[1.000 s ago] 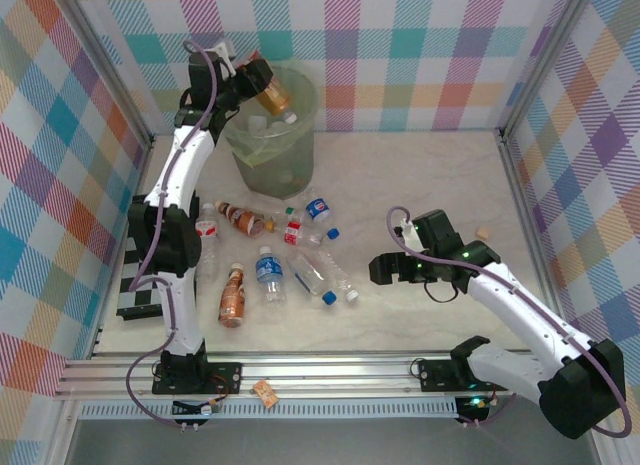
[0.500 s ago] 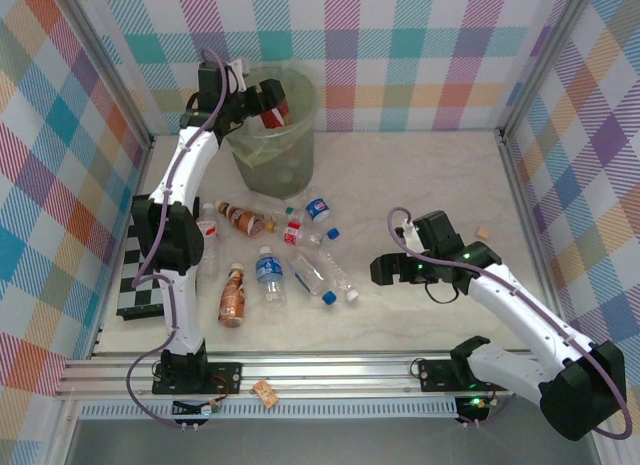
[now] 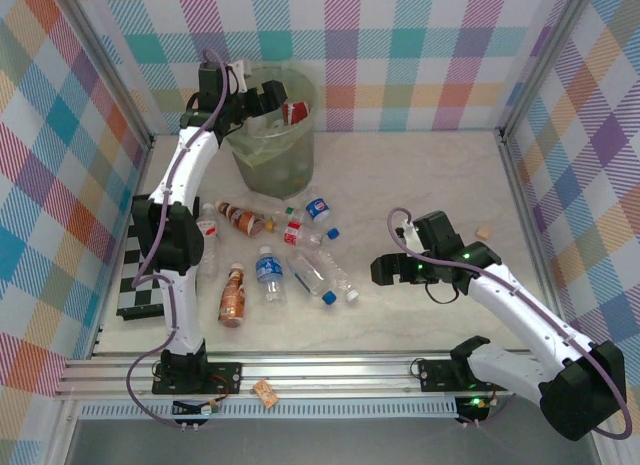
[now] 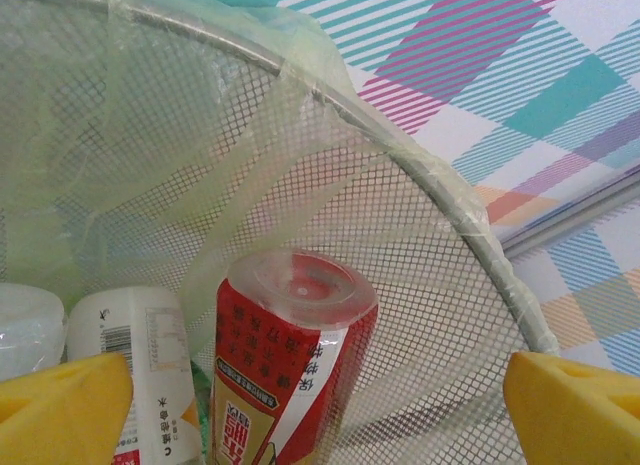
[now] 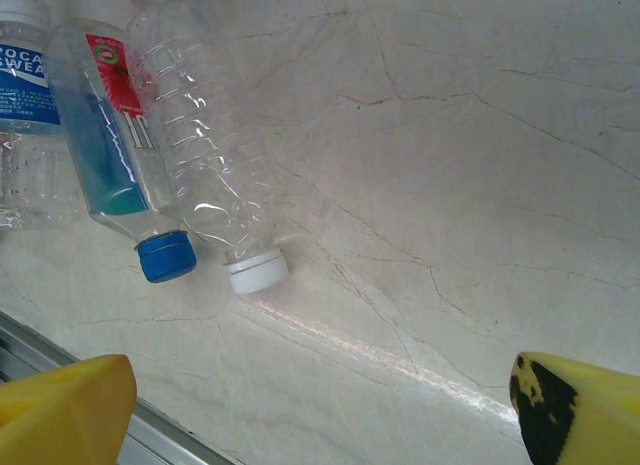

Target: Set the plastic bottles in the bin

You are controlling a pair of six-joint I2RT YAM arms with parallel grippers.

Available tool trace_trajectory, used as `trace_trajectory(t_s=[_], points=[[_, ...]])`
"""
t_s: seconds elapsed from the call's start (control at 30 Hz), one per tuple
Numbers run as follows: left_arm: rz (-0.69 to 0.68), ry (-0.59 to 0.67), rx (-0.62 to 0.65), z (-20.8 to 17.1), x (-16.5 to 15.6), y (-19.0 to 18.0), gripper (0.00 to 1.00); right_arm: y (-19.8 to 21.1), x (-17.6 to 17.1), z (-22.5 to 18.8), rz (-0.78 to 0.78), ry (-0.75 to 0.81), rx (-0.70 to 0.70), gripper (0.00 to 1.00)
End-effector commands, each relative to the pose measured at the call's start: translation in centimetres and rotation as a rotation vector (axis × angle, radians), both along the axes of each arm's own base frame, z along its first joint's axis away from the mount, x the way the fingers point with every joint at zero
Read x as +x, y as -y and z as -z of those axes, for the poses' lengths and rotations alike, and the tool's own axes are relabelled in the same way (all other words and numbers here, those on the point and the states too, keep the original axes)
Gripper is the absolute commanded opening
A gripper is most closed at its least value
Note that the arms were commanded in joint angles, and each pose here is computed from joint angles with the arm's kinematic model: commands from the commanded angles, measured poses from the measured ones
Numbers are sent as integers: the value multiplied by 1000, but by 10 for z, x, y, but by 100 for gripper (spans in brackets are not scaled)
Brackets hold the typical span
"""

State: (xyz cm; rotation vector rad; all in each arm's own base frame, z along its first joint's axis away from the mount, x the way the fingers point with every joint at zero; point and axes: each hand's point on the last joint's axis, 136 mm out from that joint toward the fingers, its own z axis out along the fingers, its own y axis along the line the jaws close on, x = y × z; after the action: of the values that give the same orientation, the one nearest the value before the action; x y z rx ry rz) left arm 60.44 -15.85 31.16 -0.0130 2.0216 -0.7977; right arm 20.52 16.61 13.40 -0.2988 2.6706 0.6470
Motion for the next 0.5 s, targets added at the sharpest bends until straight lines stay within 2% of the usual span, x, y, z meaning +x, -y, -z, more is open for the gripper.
trace_trajectory(t_s=[0.0, 0.27, 0.47], points=[[29, 73, 19, -45, -24, 3, 95, 2, -2, 5, 11, -18, -9, 96], [13, 106, 65, -76, -53, -7, 96, 5, 4, 17, 17, -42, -61, 95], [-21, 119, 125, -93, -91, -21, 97, 2, 8, 20, 15, -39, -56, 94]])
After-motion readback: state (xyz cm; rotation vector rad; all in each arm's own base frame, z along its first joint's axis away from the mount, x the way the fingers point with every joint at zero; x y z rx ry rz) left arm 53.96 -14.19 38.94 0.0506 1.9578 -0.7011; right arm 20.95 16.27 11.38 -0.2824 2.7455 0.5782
